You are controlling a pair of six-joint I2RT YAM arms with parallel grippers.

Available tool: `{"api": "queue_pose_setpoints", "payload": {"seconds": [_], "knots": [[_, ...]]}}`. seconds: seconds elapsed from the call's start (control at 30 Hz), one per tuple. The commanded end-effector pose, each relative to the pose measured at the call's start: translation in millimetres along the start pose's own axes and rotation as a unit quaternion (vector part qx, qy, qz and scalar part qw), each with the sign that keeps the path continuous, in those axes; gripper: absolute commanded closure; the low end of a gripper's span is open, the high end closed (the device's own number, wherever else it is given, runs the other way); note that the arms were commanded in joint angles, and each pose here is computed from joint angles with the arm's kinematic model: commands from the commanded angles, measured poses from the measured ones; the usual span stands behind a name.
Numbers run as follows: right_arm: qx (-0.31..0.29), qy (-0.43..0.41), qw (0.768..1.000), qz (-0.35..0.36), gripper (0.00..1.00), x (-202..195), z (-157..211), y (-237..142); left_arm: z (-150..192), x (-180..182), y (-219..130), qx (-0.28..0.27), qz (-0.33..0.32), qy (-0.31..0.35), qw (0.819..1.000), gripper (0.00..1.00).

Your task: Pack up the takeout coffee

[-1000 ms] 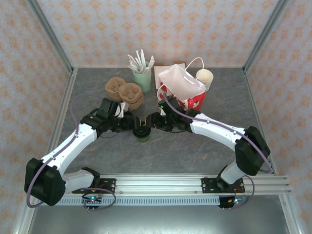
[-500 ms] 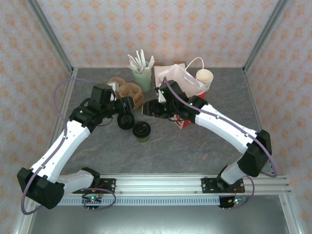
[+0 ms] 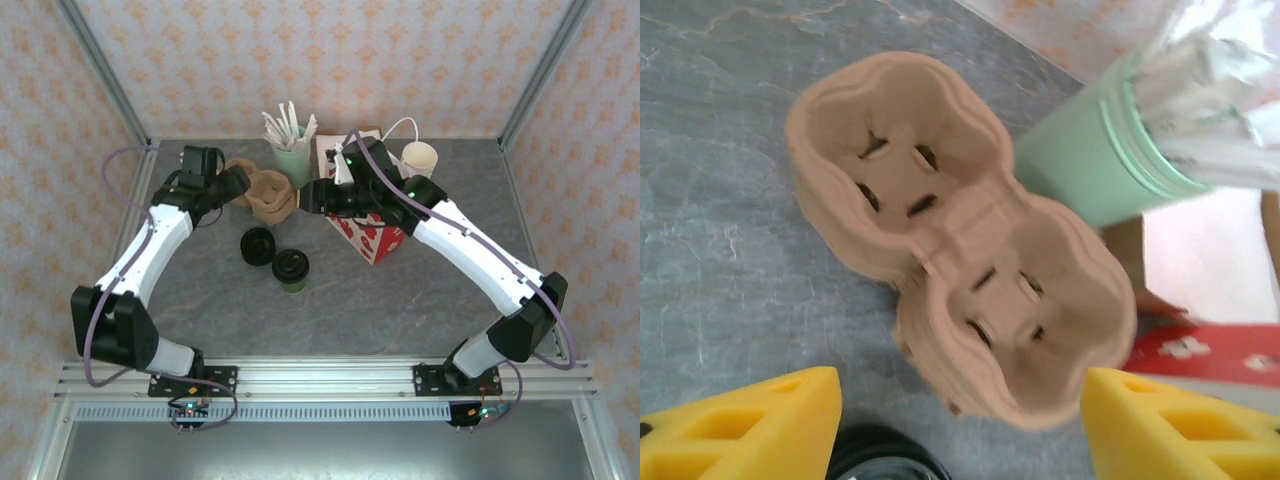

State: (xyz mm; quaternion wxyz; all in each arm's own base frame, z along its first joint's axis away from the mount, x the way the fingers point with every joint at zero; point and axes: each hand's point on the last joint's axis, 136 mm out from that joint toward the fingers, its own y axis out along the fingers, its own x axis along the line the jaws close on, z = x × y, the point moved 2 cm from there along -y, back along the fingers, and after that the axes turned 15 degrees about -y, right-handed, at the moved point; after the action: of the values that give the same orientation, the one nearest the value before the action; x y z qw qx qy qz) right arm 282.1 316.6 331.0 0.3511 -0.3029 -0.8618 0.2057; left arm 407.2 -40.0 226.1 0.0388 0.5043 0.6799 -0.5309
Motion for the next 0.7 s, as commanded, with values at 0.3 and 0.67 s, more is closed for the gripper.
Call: {"api": "queue_pose_setpoints", "payload": {"seconds": [0.3, 0.67], "knots": [[0.001, -0.010, 1.000, -0.005, 0.52, 4, -3, -15, -29, 23, 82, 0.006, 0.031, -0.157, 0.987, 0.45], [0.001, -0.010, 1.000, -0.002, 0.52, 2, -4, -15, -30, 39, 98, 0.001, 0.010, -0.180, 0.984, 0.46]]}}
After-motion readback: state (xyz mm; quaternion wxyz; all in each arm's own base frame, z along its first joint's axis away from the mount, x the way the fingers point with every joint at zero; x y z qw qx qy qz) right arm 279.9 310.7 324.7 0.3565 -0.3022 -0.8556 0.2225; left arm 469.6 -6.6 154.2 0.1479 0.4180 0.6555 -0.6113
